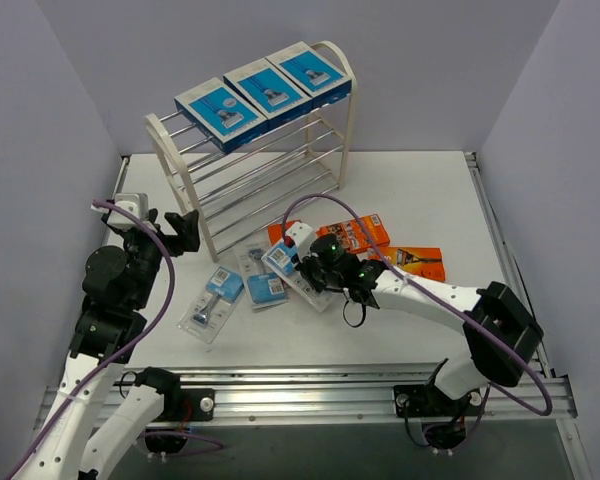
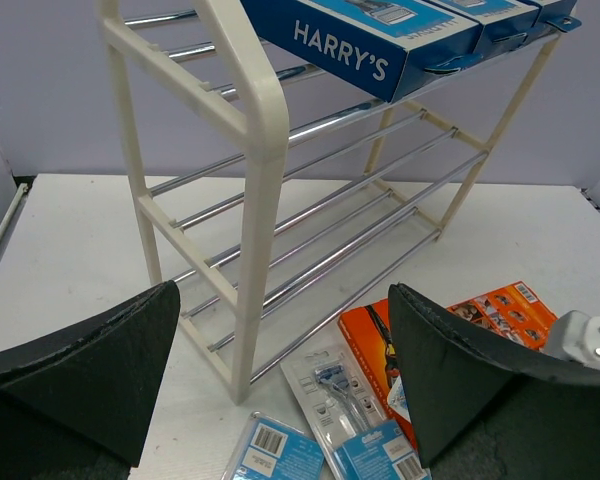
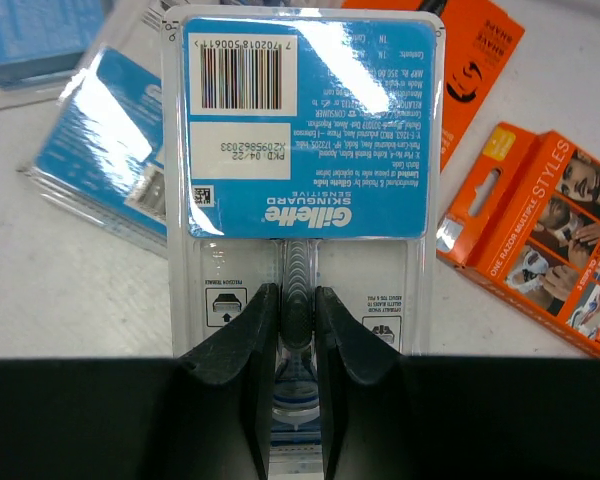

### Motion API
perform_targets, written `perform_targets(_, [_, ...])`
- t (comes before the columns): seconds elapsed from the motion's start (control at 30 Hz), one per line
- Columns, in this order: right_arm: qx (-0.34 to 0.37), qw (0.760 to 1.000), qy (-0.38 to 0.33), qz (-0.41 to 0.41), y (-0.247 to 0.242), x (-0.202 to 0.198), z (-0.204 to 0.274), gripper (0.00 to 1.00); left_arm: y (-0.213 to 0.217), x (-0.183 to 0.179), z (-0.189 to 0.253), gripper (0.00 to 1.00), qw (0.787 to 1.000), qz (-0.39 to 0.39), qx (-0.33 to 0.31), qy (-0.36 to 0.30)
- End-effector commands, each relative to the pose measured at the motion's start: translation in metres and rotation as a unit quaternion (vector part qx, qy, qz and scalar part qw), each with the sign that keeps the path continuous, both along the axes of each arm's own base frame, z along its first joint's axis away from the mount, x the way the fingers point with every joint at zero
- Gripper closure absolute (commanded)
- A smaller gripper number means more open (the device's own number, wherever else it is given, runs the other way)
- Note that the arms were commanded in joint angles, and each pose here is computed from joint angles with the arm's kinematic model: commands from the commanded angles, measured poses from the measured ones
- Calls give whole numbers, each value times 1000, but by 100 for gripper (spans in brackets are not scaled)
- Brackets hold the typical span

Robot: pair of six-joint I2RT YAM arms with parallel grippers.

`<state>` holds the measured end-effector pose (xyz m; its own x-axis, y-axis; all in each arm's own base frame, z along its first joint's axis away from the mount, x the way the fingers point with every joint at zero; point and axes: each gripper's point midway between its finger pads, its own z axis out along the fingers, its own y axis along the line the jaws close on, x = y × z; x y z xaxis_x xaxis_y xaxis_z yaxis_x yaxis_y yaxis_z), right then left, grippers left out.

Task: Place and organize the shaving razors onto the shelf
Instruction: Grab a shaving razor with the right arm

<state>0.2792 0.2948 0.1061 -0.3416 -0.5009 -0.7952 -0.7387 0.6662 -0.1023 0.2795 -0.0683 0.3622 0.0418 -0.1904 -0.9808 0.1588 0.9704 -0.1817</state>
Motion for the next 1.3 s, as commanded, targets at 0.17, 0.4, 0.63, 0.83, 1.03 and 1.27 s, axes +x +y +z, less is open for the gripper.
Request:
perform_targets(0.17, [5, 996, -21, -89, 4, 55, -3, 100, -4, -1, 16, 6, 1000, -8, -4, -26])
perform_targets(0.4, [5, 993, -7, -118, 9, 76, -14, 93, -6, -1, 15, 6, 1000, -10, -2, -24])
perform_targets(0.63, [33, 989, -20, -142, 2, 82, 7, 34, -6, -1, 15, 6, 1000, -9, 0, -24])
perform_targets(0.83, [84, 976, -80, -184, -20, 78, 71, 0, -3, -2, 15, 6, 1000, -3, 3, -22])
perform_targets(1.03, [169, 951, -91, -243, -58, 56, 101, 0, -3, -3, 15, 6, 1000, -2, 1, -21])
perform_targets(1.27, [64, 987, 43, -143, -35, 41, 17, 20, -4, -1, 14, 6, 1000, -3, 2, -18])
